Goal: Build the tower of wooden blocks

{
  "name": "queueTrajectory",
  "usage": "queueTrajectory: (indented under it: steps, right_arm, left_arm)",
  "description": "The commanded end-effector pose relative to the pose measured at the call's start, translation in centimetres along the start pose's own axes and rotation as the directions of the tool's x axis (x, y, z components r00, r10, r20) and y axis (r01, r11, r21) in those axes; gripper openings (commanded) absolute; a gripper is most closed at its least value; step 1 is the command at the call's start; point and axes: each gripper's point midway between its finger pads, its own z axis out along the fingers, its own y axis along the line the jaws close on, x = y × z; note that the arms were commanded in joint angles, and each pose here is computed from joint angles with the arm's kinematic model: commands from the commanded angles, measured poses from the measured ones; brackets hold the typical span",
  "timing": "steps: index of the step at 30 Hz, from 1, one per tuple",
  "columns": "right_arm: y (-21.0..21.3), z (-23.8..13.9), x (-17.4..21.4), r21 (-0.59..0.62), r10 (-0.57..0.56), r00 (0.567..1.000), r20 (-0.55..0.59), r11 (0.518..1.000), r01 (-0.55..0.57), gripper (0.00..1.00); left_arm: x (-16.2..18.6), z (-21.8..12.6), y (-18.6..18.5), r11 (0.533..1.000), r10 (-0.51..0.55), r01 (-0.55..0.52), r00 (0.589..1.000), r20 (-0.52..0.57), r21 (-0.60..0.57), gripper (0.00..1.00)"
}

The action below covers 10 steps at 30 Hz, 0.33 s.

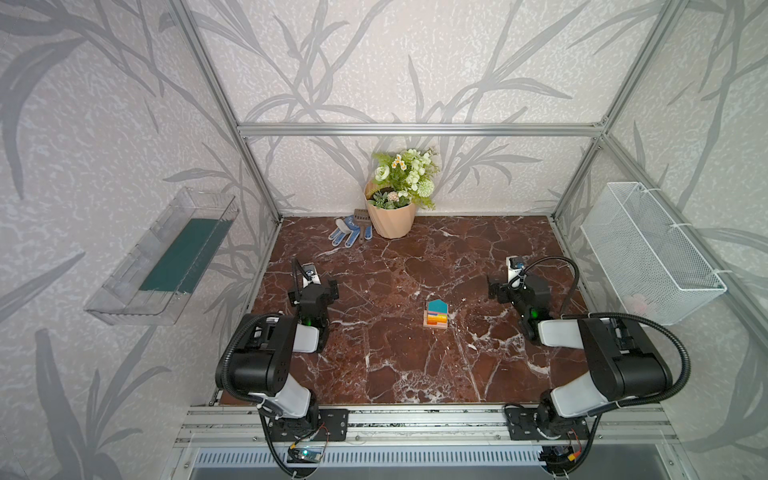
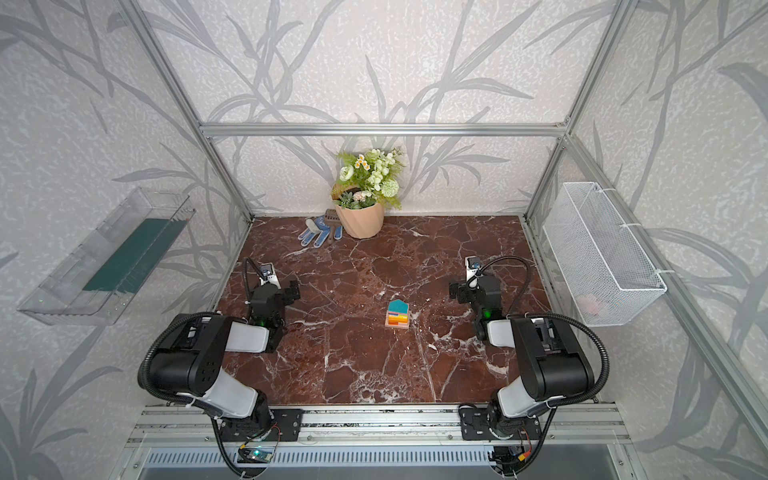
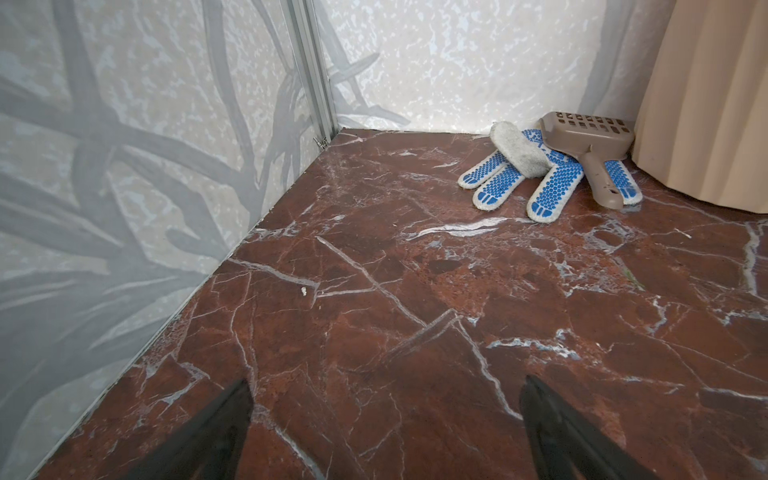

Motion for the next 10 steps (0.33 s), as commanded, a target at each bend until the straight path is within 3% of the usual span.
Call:
queueTrajectory:
  steps: [1,10]
  right_arm:
    - [-0.64,-0.16,0.4,0.035,-0.019,1.0,-0.02,0.999,0.019,0.99]
    - [-0.35,-0.14,0.39,0.022,-0.029,0.999,-0.02,0.999,0.029,0.99]
  left_arm:
    - [-0.9,0.26,-0.07,1.0,-0.016,0.016,1.0,0.023,0.006,0.99]
    - [-0.93,0.28,-0.09,1.0,-0.016,0.016,1.0,0.023,0.006,0.99]
